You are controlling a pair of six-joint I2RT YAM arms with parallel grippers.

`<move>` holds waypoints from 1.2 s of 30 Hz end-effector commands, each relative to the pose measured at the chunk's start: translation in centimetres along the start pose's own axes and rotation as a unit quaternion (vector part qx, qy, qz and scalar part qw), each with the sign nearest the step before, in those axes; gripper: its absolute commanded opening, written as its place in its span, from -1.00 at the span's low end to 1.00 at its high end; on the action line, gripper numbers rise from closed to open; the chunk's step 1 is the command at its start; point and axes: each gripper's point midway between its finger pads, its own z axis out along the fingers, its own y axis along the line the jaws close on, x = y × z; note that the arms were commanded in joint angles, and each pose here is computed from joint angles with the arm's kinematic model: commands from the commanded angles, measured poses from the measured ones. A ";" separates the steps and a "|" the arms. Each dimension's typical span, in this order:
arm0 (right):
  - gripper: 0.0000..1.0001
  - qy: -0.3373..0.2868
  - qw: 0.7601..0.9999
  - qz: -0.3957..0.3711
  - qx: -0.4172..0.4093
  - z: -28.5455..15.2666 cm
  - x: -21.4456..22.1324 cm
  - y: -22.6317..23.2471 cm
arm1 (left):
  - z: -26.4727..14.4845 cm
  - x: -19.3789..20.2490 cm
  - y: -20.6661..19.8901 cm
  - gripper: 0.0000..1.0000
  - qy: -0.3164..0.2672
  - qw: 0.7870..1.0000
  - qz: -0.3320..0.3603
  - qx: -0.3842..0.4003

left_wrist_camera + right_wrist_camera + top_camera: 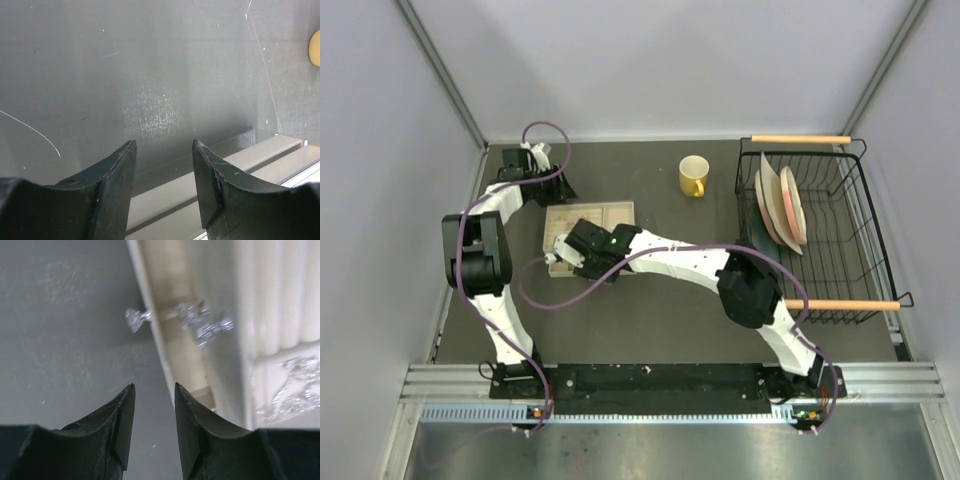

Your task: Organize the mixed jewelry

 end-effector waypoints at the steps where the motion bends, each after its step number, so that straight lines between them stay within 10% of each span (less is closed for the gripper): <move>1: -0.24 -0.050 0.998 -0.012 -0.024 -4.4 -1.6 1.8 | 1.3 2.9 0.6 0.06 0.051 0.999 -0.010 -0.010; 36: -0.31 -0.009 0.997 -0.015 0.073 4.3 1.7 0.7 | 1.0 2.7 0.8 0.06 0.047 0.999 -0.003 -0.018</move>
